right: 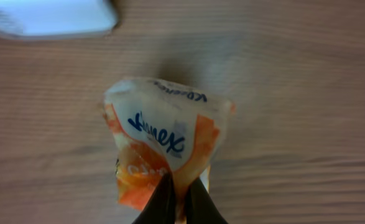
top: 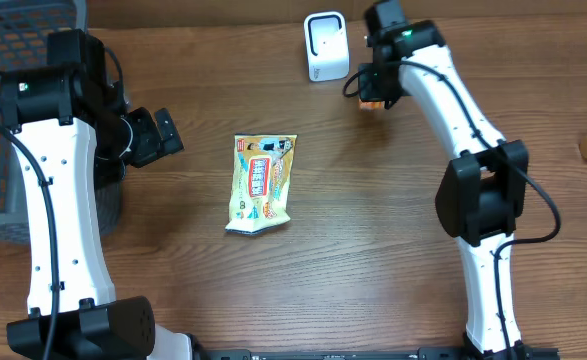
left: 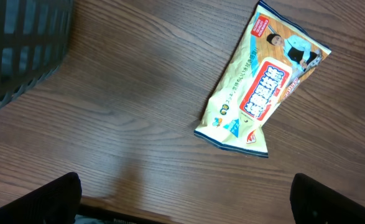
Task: Scan the item barcode
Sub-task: 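Carry the Kleenex pack to the right edge and release it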
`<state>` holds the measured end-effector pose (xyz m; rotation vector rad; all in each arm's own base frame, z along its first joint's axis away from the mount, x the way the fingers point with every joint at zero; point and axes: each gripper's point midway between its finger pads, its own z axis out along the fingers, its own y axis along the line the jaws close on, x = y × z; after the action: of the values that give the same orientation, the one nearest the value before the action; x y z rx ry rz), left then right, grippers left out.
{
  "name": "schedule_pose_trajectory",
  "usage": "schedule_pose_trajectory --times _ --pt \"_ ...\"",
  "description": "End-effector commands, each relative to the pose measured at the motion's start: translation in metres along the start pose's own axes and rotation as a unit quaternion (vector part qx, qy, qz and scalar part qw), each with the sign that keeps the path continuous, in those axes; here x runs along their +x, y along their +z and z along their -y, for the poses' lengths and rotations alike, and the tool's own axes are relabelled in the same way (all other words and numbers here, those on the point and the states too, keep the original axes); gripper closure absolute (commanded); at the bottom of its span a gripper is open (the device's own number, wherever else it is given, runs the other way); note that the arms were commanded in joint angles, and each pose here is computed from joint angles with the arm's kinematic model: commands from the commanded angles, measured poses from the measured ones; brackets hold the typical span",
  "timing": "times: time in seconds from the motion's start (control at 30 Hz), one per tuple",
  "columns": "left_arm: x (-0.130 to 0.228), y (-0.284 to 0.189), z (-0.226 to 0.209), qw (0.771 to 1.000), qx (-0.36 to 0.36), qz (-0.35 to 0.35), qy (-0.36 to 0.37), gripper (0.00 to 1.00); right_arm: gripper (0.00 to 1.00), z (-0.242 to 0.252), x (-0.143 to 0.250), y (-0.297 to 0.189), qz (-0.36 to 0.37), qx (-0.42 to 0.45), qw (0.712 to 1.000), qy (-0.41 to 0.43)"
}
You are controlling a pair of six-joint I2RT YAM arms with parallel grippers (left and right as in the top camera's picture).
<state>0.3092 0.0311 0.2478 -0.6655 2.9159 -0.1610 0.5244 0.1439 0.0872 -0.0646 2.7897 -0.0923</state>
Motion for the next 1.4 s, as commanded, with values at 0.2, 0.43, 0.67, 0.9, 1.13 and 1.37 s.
schedule_pose_trajectory --times 0.2,0.43,0.67,0.9,1.13,1.37 --pt "-0.001 -0.001 -0.003 1.000 0.000 0.002 0.005 0.00 0.96 -0.010 -0.105 -0.061 0.243 0.213 0.936 -0.142" --pt "-0.001 -0.001 -0.003 1.000 0.000 0.002 0.005 0.00 0.96 -0.061 -0.137 -0.075 0.307 0.168 0.876 -0.332" --pt "-0.001 -0.001 -0.003 1.000 0.000 0.002 0.005 0.00 0.96 -0.072 -0.134 -0.046 0.283 0.182 0.833 -0.440" --pt "-0.001 -0.001 -0.003 1.000 0.000 0.002 0.005 0.00 0.96 -0.068 -0.129 -0.022 0.256 0.194 0.815 -0.483" --pt "-0.001 -0.001 -0.003 1.000 0.000 0.002 0.005 0.00 0.96 -0.038 -0.158 -0.051 0.302 0.278 0.828 -0.382" --pt "-0.001 -0.001 -0.003 1.000 0.000 0.002 0.005 0.00 0.96 0.050 -0.170 -0.089 0.320 0.339 0.865 -0.186"
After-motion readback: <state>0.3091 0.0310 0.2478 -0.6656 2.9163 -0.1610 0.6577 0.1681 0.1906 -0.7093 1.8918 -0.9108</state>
